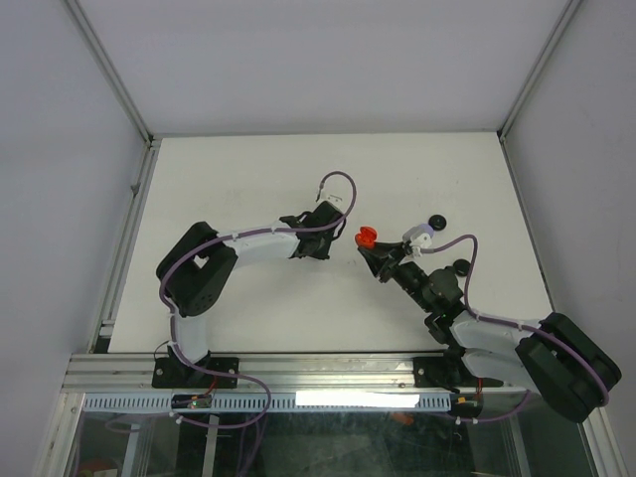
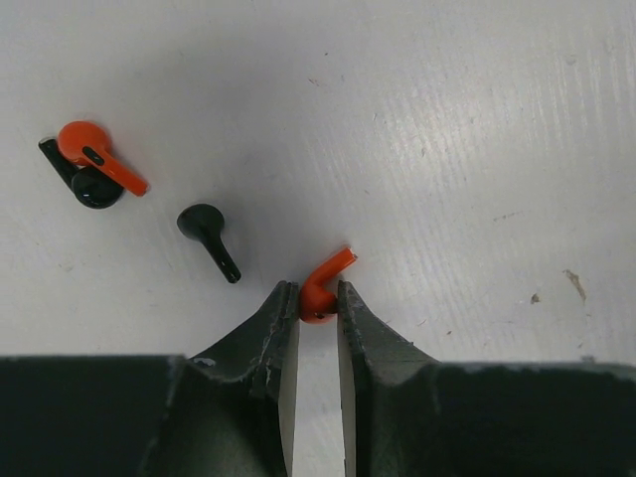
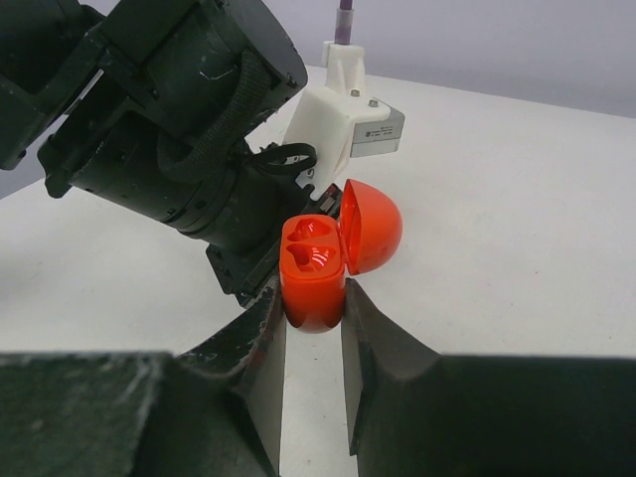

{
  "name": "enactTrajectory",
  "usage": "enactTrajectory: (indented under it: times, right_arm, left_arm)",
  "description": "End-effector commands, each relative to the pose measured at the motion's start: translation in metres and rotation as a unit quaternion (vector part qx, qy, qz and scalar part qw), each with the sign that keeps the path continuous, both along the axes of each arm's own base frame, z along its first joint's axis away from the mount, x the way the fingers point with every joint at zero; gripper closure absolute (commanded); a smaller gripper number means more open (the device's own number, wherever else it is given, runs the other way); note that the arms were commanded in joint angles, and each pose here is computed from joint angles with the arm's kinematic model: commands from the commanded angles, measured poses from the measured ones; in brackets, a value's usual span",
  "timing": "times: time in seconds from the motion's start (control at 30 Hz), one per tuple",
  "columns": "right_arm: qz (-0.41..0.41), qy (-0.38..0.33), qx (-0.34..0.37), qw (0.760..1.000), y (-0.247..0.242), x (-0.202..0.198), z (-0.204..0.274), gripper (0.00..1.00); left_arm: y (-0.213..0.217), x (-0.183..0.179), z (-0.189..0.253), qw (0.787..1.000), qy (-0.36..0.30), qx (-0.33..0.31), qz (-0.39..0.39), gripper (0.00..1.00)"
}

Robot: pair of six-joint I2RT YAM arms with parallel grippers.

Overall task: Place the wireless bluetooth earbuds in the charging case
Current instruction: Pick up the earbud from the center of the board.

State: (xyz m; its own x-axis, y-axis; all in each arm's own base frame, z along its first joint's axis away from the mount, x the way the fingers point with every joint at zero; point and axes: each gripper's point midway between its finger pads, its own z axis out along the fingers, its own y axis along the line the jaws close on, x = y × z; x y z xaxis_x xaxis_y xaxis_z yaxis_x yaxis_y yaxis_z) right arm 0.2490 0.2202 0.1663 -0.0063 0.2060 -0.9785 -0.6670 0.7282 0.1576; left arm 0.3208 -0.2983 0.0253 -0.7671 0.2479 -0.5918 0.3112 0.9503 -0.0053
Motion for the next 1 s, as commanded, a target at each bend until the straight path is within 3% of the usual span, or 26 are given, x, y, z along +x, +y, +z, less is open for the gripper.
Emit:
enactTrajectory:
  times: [0.0,0.3,0.5,0.73,0.97]
  right_arm:
    - [0.018,-0.042,0.015,0.999,0.007,-0.003,0.025,1.0]
    - [0.032,-0.053,0.009,0.998,0.011,-0.005,0.034,1.0]
    - [0.074,-0.055,-0.001,0.996,0.025,-0.012,0.04,1.0]
    - [0.093,-0.059,-0.005,0.994,0.03,-0.015,0.052,1.0]
    - [0.123,-0.064,-0.005,0.99,0.038,-0.022,0.058,1.0]
  left_arm:
    - [0.008,0.002,0.028,0.998,-0.038,0.021,-0.036,0.92]
    - [0.022,0.004,0.078,0.99,-0.11,0.03,-0.081,0.97]
    - [0.024,0.001,0.129,0.972,-0.177,0.025,-0.154,0.98]
    - [0.022,-0.019,0.195,0.927,-0.27,0.008,-0.259,0.97]
    - [0.016,-0.045,0.229,0.857,-0.355,0.03,-0.372,0.95]
